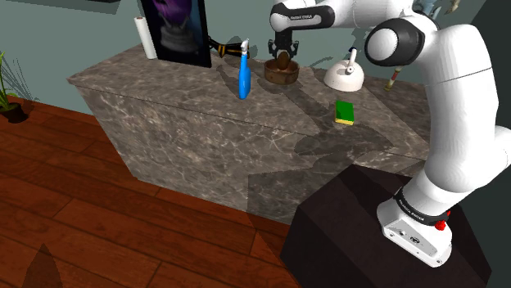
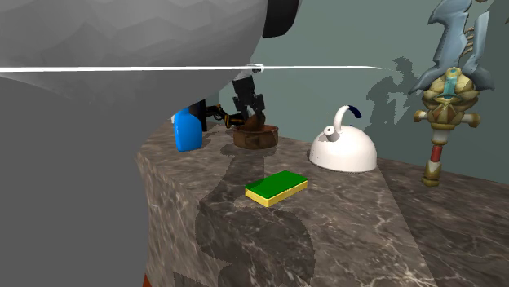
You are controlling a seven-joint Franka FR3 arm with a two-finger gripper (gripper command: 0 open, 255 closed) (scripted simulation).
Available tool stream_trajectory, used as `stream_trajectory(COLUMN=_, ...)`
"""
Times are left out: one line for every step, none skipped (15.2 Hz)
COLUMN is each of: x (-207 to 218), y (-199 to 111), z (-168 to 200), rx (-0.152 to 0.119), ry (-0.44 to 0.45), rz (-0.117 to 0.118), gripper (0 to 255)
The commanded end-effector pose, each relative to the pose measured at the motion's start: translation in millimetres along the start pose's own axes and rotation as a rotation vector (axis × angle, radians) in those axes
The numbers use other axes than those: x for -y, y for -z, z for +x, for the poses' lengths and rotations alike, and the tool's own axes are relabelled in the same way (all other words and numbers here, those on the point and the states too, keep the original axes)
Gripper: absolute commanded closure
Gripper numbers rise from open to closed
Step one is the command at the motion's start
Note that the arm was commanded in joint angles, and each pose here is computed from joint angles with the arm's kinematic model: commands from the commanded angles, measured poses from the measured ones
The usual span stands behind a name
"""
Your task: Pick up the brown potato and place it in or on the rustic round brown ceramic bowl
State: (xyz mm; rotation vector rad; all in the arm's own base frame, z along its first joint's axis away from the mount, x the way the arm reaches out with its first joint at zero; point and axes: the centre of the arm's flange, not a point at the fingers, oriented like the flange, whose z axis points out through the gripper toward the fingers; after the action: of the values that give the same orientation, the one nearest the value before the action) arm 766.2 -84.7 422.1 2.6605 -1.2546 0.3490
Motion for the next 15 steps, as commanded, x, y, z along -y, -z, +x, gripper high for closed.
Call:
stream_trajectory(x=0, y=-5, z=-1, rx=0.0, ry=0.0, rz=0.0, gripper=255)
stream_trajectory(x=0, y=-5, z=-1, rx=0.0, ry=0.0, rz=0.0, gripper=255)
stream_trajectory(x=0, y=-5, z=-1, rx=0.0, ry=0.0, rz=0.0, gripper=255)
stream_trajectory(x=0, y=-5, z=-1, rx=0.0, ry=0.0, rz=0.0, gripper=255)
stream_trajectory(x=0, y=-5, z=-1, rx=0.0, ry=0.0, rz=0.0, gripper=255)
stream_trajectory(x=0, y=-5, z=-1, rx=0.0, ry=0.0, rz=0.0, gripper=255)
stream_trajectory(x=0, y=-5, z=-1, rx=0.0, ry=0.0, rz=0.0, gripper=255)
stream_trajectory(x=0, y=-5, z=-1, rx=0.0, ry=0.0, rz=0.0, gripper=0)
stream_trajectory(x=0, y=-5, z=-1, rx=0.0, ry=0.0, rz=0.0, gripper=0)
stream_trajectory(x=0, y=-5, z=-1, rx=0.0, ry=0.0, rz=0.0, gripper=0)
stream_trajectory(x=0, y=-5, z=-1, rx=0.0, ry=0.0, rz=0.0, gripper=0)
stream_trajectory(x=0, y=-5, z=-1, rx=0.0, ry=0.0, rz=0.0, gripper=0)
stream_trajectory(x=0, y=-5, z=-1, rx=0.0, ry=0.0, rz=0.0, gripper=0)
stream_trajectory(x=0, y=8, z=-1, rx=0.0, ry=0.0, rz=0.0, gripper=0)
stream_trajectory(x=0, y=21, z=-1, rx=0.0, ry=0.0, rz=0.0, gripper=0)
